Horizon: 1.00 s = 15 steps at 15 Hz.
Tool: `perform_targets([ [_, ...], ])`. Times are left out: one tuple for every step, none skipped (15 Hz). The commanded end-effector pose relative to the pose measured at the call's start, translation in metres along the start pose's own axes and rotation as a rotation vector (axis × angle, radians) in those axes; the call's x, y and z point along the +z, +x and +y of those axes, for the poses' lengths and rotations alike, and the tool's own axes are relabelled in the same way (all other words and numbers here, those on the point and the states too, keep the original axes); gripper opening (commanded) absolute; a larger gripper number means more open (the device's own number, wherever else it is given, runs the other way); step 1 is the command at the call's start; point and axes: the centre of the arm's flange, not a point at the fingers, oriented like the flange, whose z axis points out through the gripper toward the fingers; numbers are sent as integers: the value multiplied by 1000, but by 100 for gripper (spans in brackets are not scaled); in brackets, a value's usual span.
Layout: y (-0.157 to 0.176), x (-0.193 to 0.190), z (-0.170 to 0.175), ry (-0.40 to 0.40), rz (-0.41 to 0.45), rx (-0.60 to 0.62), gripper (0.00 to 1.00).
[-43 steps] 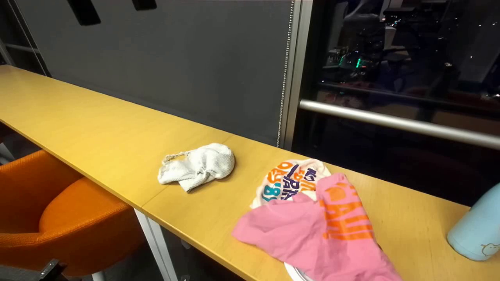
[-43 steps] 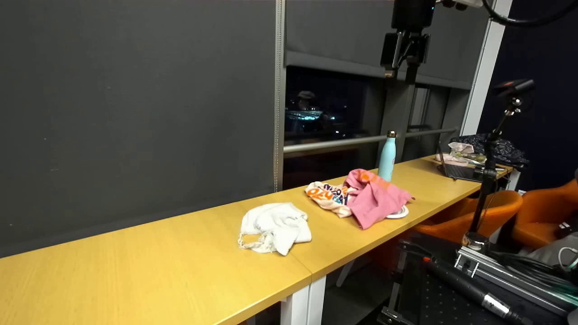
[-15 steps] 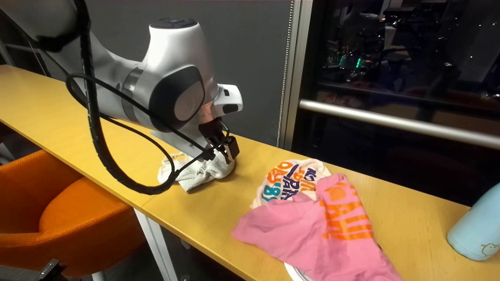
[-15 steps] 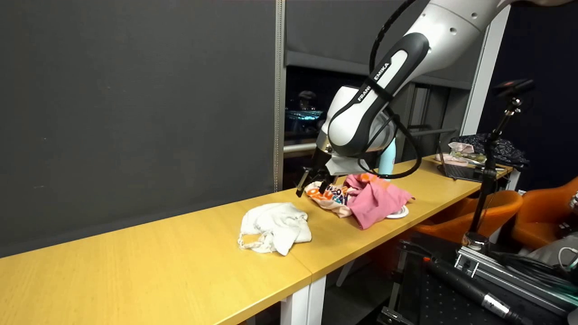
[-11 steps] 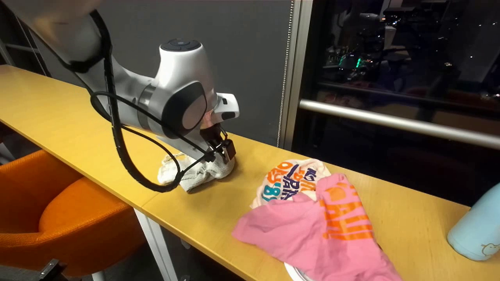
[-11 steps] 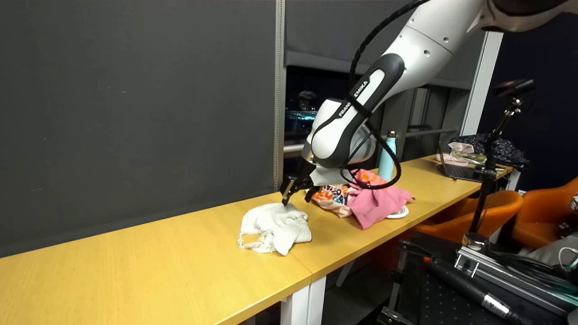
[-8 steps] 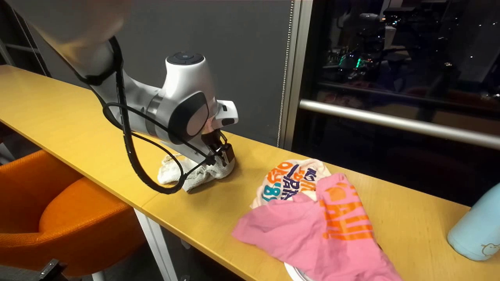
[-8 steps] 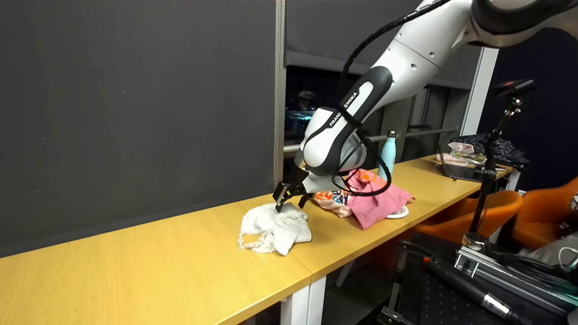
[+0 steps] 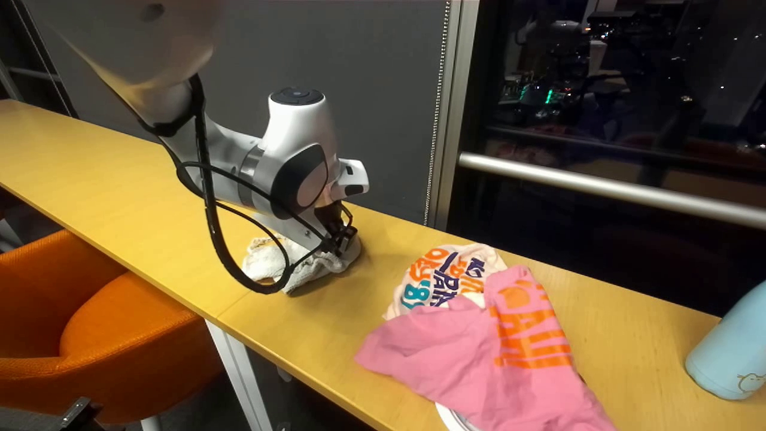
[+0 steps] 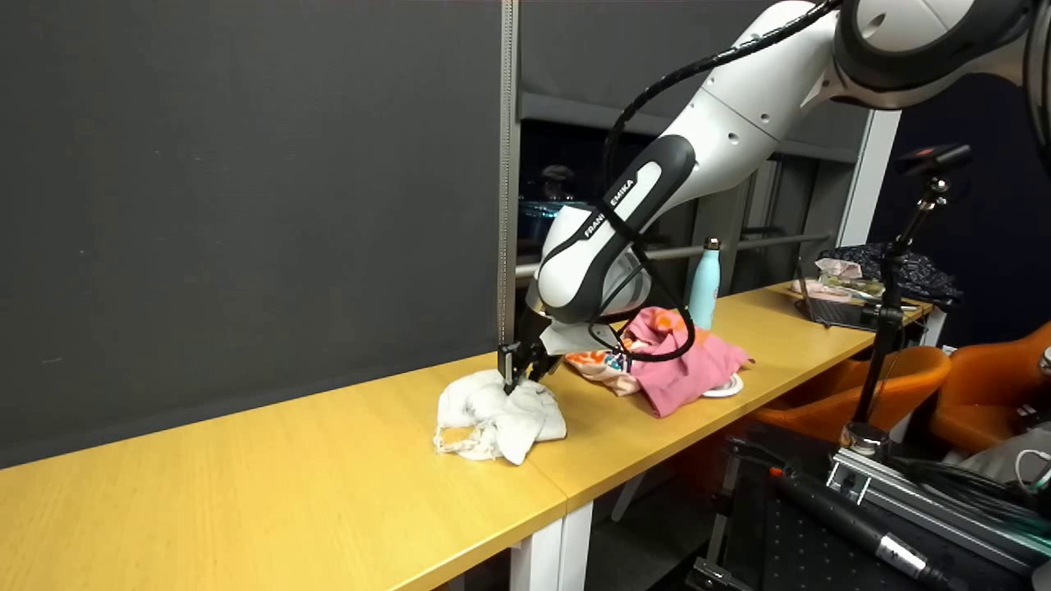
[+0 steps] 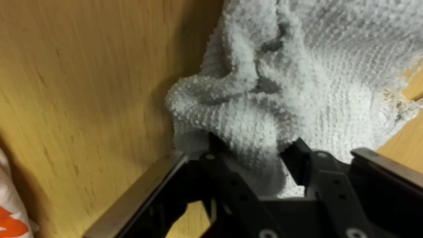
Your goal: Wipe the table with the white cloth
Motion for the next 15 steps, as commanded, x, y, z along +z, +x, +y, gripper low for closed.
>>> perform_targets([
  [-4, -9, 14, -22, -50, 22, 18],
  [-6, -15, 24, -39, -58, 27, 12],
  [-8, -19, 33, -56, -61, 34, 3],
  [-10, -21, 44, -80, -70, 43, 1],
  [-17, -27, 56, -104, -91, 53, 0],
  [-24, -34, 65, -122, -109, 56, 0],
  [-32, -43, 71, -134, -132, 53, 2],
  [-39, -52, 72, -144, -152, 51, 2],
  [-48, -61, 69, -146, -182, 39, 2],
  [-56, -67, 65, -150, -205, 22, 2],
  [-64, -73, 55, -154, -228, 6, 2],
  [-69, -75, 45, -152, -245, -14, 2],
  [-72, -71, 35, -147, -258, -34, 2],
  [-69, -66, 23, -145, -268, -57, 2],
  [-63, -57, 11, -137, -284, -71, 2],
])
